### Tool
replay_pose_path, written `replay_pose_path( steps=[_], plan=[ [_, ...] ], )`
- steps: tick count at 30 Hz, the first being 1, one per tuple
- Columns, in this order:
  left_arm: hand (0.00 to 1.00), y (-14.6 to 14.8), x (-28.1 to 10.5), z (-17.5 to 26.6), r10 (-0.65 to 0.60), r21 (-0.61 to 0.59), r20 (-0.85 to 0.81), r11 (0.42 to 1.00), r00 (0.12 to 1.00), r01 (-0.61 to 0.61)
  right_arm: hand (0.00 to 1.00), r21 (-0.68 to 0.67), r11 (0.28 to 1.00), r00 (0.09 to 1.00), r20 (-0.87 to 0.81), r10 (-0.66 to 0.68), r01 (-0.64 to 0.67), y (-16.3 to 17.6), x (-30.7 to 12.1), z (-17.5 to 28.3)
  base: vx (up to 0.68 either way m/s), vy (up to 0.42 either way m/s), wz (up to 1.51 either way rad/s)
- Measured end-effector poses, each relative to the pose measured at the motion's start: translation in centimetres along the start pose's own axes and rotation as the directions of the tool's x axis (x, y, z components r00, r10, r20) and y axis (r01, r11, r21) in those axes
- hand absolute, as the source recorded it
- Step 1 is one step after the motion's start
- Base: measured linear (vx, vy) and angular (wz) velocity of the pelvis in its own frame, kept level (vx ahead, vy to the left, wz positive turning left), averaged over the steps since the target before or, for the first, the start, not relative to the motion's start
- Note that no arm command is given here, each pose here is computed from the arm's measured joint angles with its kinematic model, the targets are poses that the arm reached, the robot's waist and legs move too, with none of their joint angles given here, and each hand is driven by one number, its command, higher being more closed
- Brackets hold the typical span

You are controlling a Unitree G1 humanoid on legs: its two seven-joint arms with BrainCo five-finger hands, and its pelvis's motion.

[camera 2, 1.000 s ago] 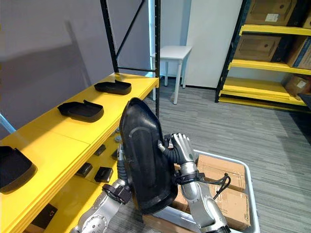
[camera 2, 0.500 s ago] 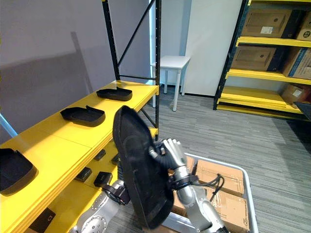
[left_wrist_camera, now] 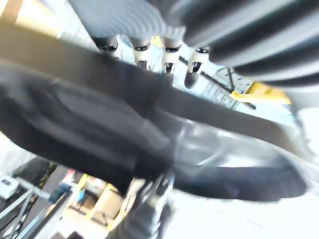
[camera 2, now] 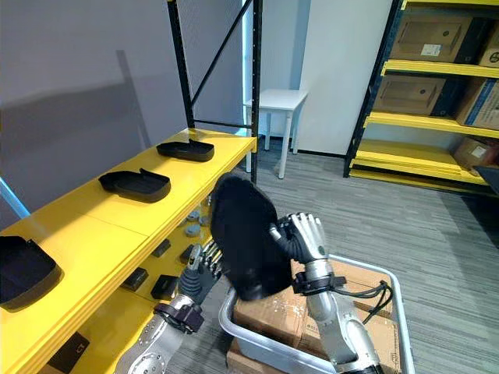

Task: Walk over and take plastic housings, then place them on the shelf

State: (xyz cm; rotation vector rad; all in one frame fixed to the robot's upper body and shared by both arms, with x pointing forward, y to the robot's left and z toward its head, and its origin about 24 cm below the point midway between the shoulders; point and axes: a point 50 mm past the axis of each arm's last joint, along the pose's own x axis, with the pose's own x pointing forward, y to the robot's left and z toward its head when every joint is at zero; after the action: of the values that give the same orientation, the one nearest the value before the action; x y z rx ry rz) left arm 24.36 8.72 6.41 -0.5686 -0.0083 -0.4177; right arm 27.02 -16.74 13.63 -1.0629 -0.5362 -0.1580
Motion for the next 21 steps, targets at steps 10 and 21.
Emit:
replay_pose_path(
  steps=[10, 21],
  plan=[
    [0.00, 2.7, -1.6, 0.8, 0.188, 0.277, 0.076, 0.940, 0.979, -0.201, 1.00, -0.129, 0.982, 0.976, -0.151, -0.154, 0.135, -3.6, -0.7, -3.5, 0.02, 0.003, 0.00],
    [0.00, 1.3, -1.4, 2.3, 0.216, 0.568, 0.260, 0.754, 0.941, -0.330, 1.00, 0.005, 0.994, 0.989, -0.096, -0.109, 0.110, -1.3, -1.0, -0.6, 0.00, 0.000, 0.00]
  ],
)
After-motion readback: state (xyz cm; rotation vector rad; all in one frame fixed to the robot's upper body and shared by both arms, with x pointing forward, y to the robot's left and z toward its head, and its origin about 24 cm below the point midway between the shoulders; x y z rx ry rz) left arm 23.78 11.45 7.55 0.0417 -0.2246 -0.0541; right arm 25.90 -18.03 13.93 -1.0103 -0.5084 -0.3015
